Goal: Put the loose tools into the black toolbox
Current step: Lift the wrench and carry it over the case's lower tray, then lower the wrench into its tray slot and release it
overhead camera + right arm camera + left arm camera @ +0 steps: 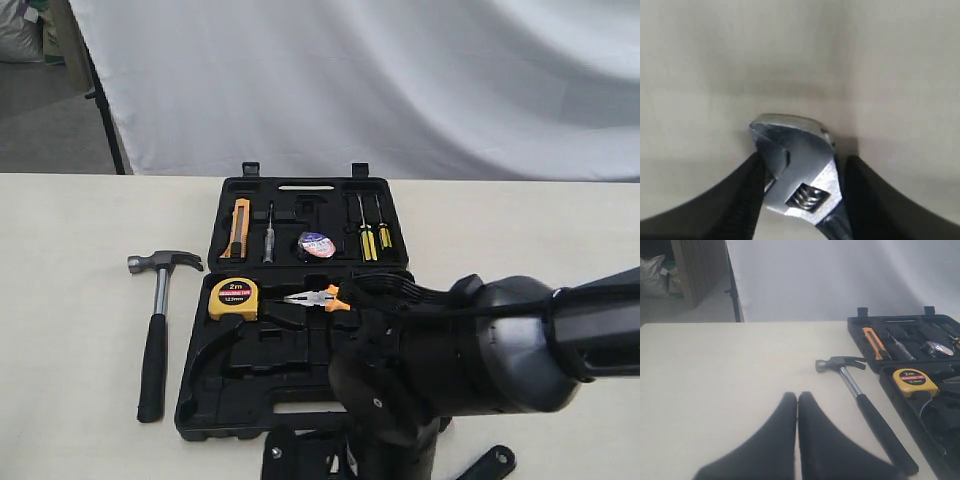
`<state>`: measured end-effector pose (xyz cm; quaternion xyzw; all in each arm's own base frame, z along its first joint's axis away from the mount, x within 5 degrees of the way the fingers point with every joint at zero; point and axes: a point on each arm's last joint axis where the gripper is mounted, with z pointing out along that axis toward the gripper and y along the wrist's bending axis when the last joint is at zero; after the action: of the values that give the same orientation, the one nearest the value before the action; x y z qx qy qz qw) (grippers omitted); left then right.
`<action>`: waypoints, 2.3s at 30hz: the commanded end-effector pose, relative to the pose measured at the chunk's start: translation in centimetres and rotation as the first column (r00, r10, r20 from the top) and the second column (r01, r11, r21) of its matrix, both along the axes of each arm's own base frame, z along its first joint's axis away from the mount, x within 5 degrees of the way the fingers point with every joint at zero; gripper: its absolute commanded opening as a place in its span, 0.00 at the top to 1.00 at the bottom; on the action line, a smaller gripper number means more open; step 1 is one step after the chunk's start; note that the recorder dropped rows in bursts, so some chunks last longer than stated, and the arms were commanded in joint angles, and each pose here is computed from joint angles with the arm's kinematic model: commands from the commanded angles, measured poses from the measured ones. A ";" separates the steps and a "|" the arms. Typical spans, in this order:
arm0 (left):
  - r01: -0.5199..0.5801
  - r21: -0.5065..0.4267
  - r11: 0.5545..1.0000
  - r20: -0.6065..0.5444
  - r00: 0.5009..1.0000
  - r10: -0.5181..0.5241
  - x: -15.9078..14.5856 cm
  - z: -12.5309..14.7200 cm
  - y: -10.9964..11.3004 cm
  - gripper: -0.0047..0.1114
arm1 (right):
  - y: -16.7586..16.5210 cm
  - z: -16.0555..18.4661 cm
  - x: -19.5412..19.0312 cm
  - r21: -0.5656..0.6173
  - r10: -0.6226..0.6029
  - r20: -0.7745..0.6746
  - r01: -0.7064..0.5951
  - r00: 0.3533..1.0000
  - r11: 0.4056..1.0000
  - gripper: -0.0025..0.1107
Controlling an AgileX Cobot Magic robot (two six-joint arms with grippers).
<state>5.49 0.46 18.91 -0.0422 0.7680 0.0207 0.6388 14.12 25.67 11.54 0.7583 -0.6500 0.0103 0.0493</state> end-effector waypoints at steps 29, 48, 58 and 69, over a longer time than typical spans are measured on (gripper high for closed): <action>-0.001 -0.007 1.000 0.003 1.000 0.001 0.0 0.0 0.0 0.95 | 2.8 8.5 3.3 0.159 -0.165 -0.102 0.180 0.981 0.971 0.98; -0.001 -0.007 1.000 0.003 1.000 0.001 0.0 0.0 0.0 0.95 | 7.1 8.5 10.1 0.351 -0.258 0.035 0.229 0.966 0.908 0.98; -0.001 -0.007 1.000 0.003 1.000 0.001 0.0 0.0 0.0 0.95 | 9.5 5.9 13.8 0.263 -0.214 0.180 0.162 0.960 0.951 0.98; -0.001 -0.007 1.000 0.003 1.000 0.001 0.0 0.0 0.0 0.95 | 10.5 3.9 16.7 0.294 -0.273 0.191 0.210 0.943 0.932 0.98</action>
<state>5.49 0.46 18.91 -0.0422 0.7680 0.0207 0.6388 29.44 36.66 15.41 0.6808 -0.7239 0.0012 -0.1122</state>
